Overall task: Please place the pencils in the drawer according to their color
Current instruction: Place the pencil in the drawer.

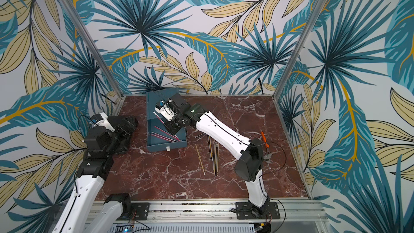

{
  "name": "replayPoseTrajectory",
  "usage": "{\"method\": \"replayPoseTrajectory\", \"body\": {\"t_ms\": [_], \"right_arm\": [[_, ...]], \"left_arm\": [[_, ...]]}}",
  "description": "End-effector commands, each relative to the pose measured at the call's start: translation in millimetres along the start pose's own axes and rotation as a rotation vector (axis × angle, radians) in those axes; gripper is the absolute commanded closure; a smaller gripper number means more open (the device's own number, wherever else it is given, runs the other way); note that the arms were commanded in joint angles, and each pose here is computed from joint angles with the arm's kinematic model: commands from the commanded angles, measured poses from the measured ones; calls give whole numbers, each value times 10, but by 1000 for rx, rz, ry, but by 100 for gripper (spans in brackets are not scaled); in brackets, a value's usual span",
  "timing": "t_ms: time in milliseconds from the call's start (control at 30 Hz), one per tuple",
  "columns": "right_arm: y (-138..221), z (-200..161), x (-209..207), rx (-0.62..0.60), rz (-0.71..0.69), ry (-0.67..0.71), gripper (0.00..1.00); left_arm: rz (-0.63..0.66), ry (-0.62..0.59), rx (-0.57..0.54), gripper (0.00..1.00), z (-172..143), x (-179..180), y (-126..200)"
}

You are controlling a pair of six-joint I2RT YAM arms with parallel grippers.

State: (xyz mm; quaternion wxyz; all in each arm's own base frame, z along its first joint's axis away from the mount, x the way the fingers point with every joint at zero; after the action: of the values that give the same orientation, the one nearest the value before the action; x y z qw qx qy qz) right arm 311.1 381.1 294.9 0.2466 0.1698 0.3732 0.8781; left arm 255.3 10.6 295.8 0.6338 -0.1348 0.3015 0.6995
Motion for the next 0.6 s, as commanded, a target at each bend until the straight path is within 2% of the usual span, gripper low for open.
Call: {"method": "replayPoseTrajectory", "body": {"t_ms": [0,267,567], "right_arm": [[-28,-23,21,25,-6,8,89],[-6,-1,26,17,-11,6,72],[201,113,33,-42,-33,-62,67]], "left_arm": [[3,-30,-25,0,55,7,55],[-37,-69,-22,0,102,-80,153],[-119,-141,30,0,107,-227,277]]}}
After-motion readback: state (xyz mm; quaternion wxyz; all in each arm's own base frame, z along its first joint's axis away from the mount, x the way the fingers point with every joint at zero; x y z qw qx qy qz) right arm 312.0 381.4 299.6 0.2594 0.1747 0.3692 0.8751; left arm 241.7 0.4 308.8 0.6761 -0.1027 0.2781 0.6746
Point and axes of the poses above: each gripper's point midway between its finger pads, its own y axis back along the fingers, its own x axis along the line the jaws close on, z = x × y, the point moved 6 cm from there along y, back along the fingers, and after that the axes turned 2 degrees about -y, right-handed, at the moved point
